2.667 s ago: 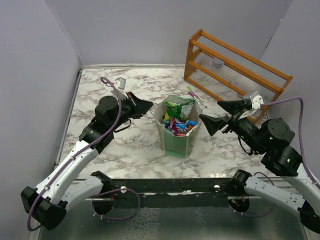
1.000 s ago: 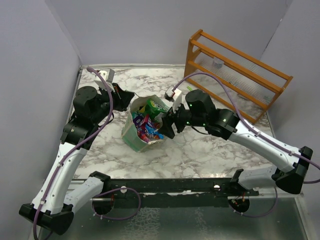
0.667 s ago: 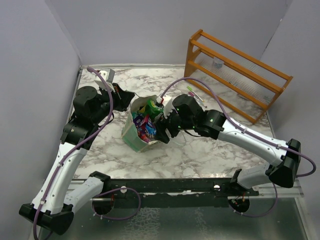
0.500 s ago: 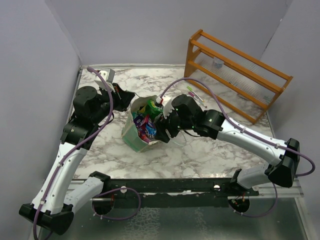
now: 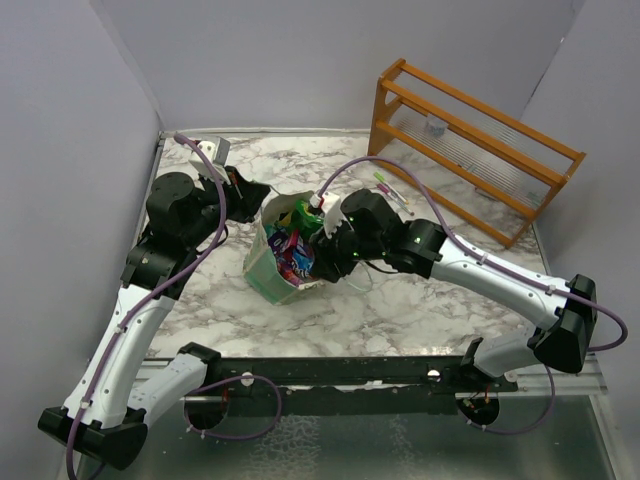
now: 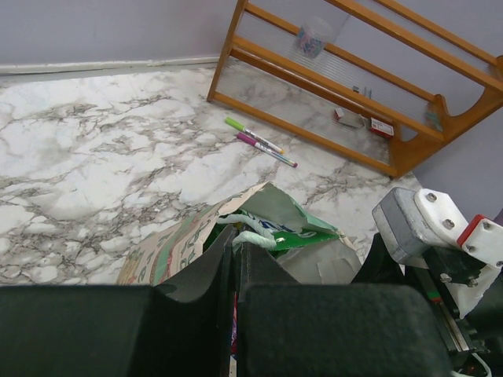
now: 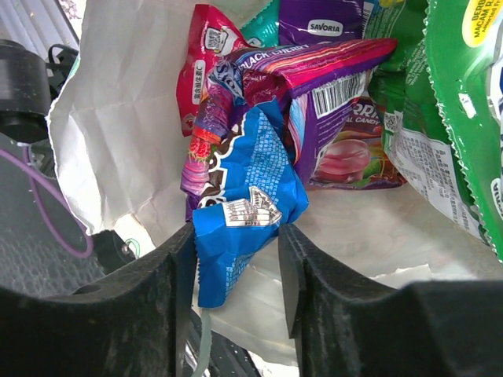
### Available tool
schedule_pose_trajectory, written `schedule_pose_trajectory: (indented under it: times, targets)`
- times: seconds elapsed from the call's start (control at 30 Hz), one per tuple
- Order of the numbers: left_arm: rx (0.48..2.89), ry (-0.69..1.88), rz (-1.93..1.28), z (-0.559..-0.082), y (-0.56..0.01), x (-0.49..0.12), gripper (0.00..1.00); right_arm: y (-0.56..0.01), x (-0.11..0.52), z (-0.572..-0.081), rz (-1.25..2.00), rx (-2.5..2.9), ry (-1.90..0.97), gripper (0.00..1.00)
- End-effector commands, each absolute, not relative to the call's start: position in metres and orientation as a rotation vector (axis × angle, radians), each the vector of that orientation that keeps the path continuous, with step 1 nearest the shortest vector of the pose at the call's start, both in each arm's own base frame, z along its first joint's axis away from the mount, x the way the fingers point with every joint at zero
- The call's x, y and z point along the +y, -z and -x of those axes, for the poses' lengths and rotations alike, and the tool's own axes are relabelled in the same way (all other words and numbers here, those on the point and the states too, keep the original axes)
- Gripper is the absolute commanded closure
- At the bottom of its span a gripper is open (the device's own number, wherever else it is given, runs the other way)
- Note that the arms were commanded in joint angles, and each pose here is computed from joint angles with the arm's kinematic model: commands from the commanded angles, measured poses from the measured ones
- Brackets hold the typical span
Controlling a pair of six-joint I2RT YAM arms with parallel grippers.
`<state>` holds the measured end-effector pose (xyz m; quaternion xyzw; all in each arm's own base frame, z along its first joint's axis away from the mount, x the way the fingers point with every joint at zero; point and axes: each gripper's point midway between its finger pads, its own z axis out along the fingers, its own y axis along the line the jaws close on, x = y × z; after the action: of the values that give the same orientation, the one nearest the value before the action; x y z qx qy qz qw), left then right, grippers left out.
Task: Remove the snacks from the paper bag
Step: Take out the snack from the paper bag.
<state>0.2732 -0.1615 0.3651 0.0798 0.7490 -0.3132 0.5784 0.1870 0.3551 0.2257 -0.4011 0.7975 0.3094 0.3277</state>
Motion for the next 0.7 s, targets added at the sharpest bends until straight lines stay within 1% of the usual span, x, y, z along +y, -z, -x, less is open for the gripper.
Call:
schedule_pose_trajectory:
  times: [0.0,0.1,0.2,0.43,0.53,0.67]
  targets:
    - [1.604,0.76,-0.213,-0.269,-0.405,-0.163,1.0,-0.219,0.363,-0.178,1.085,2.092,-0.865,0.59]
    - [1.609,0.755,-0.213,-0.269,-0.403,-0.162,1.0,-0.222,0.363,-0.177,1.086,2.082,-0.878,0.67]
    - [1.608,0.754,-0.212,-0.269,-0.403,-0.162,1.0,-0.231,0.363,-0.176,1.083,2.051,-0.893,0.79]
    - [1.61,0.755,-0.211,-0.269,-0.403,-0.162,1.0,-0.261,0.363,-0.178,1.047,1.951,-0.922,0.9]
    - [1.609,0.757,-0.213,-0.269,-0.403,-0.162,1.0,-0.275,0.36,-0.181,1.008,1.9,-0.92,0.96]
    - [1.613,0.757,-0.215,-0.269,-0.402,-0.163,1.0,-0.292,0.355,-0.187,0.957,1.846,-0.897,0.99]
